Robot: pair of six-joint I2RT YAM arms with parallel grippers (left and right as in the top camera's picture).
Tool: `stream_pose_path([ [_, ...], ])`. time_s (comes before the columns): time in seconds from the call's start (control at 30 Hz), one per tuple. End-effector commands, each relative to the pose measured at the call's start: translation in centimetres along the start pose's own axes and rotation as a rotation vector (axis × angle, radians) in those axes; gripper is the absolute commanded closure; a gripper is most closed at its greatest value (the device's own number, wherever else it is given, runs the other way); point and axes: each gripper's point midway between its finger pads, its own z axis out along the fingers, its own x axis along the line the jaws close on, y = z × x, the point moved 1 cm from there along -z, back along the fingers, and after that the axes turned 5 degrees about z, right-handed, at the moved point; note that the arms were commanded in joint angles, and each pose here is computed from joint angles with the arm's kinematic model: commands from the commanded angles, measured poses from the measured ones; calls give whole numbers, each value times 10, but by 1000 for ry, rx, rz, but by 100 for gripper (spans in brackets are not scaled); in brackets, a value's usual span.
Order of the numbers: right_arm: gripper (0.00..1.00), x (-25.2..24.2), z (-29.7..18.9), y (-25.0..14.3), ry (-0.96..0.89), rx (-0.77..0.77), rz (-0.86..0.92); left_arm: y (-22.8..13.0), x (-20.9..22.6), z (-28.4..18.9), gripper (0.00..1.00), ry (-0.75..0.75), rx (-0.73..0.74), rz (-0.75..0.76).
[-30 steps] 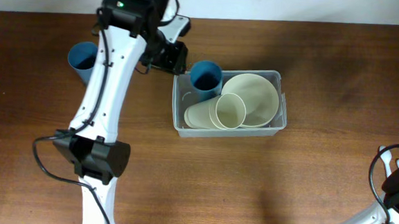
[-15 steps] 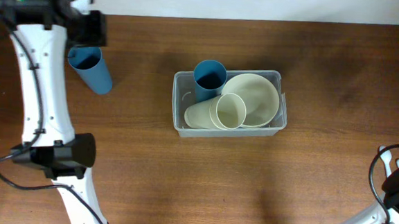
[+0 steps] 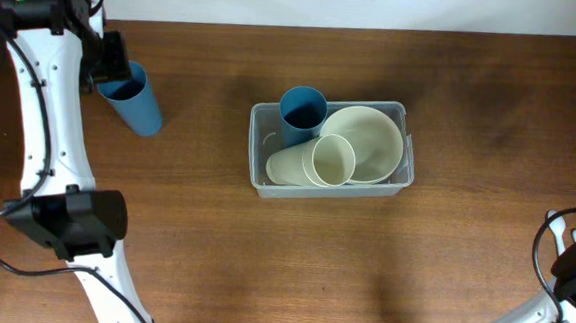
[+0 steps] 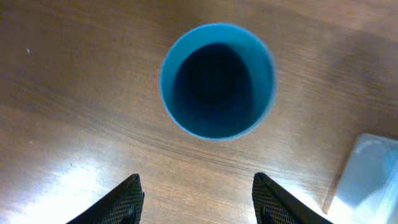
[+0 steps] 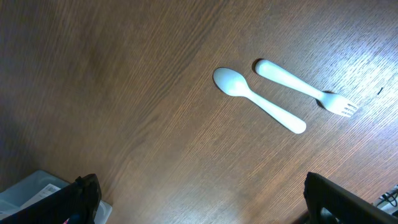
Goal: Pack container
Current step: 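Release the cup and move the left gripper to the second blue cup, then grasp and lift the second blue cup with the left gripper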
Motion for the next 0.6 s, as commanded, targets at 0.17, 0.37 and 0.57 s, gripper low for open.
stream_pose_path([
  [0.17,1,2,0,-1,6,1,4,3,13,31,42,-36,26,-125],
  [0.37,1,2,0,-1,6,0,4,3,8,53,42,-100,55,-143],
  [0.57,1,2,0,-1,6,1,4,1,3,72,42,-124,75,-144],
])
